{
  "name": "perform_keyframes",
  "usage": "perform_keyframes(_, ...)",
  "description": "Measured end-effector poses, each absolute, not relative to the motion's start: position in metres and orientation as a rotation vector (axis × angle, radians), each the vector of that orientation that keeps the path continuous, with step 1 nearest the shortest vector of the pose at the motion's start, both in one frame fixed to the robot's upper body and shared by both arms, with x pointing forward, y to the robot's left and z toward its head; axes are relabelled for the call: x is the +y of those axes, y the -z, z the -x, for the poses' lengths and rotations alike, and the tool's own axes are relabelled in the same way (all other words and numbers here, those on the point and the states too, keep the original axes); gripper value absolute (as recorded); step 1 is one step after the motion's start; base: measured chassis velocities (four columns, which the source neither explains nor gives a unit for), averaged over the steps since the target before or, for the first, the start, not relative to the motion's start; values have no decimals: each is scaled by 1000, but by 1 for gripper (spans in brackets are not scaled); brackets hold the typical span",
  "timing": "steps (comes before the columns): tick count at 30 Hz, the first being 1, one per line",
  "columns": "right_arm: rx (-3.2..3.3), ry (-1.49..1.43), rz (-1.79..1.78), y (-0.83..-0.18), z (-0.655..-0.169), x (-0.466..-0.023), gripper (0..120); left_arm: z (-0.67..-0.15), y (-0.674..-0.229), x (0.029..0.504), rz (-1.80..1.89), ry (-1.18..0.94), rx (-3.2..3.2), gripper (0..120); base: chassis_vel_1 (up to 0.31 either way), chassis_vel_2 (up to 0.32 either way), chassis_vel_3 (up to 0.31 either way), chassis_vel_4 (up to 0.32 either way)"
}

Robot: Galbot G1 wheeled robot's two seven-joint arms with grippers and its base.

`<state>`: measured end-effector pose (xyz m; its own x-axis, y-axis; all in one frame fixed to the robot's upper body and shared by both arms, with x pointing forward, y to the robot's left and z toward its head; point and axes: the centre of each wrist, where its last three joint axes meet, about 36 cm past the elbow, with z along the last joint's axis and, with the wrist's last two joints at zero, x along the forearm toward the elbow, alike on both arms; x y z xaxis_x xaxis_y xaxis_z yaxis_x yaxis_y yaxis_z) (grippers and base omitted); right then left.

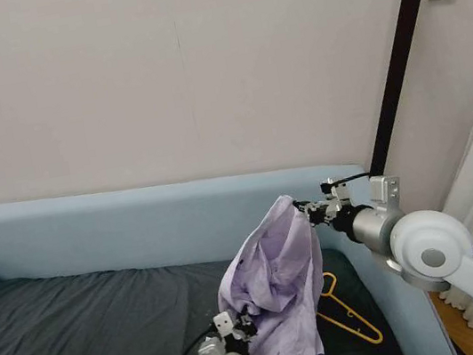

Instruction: Pick up the clothes from the sofa and hang them on the clothes hanger.

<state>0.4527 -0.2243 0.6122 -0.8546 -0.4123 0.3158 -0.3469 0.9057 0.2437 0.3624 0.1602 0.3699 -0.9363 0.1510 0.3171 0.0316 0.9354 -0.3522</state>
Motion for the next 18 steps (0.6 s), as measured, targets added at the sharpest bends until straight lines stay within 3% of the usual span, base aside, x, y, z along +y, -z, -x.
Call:
perform_keyframes(4,-2716,276,-549,-607,-461,-220,0,-368,-410,224,251,-173,-2897,0,0,0,0,0)
perform_keyframes(5,-2716,276,-549,-607,-461,-220,0,-368,-410,224,251,-173,-2897,0,0,0,0,0)
perform_keyframes(9,-2754,291,-571,-613,-468,-213,0,-389,-469,276,347,67,-2983,0,0,0,0,0)
perform_keyframes(14,-2802,309,-580,-625,-479,-207,0,-403,-536,315,466,209,-2948,0,0,0,0,0)
perform_keyframes(18,-2848,327,-547,-636,-495,-210,0,-415,-581,337,512,198,-2877,0,0,0,0,0)
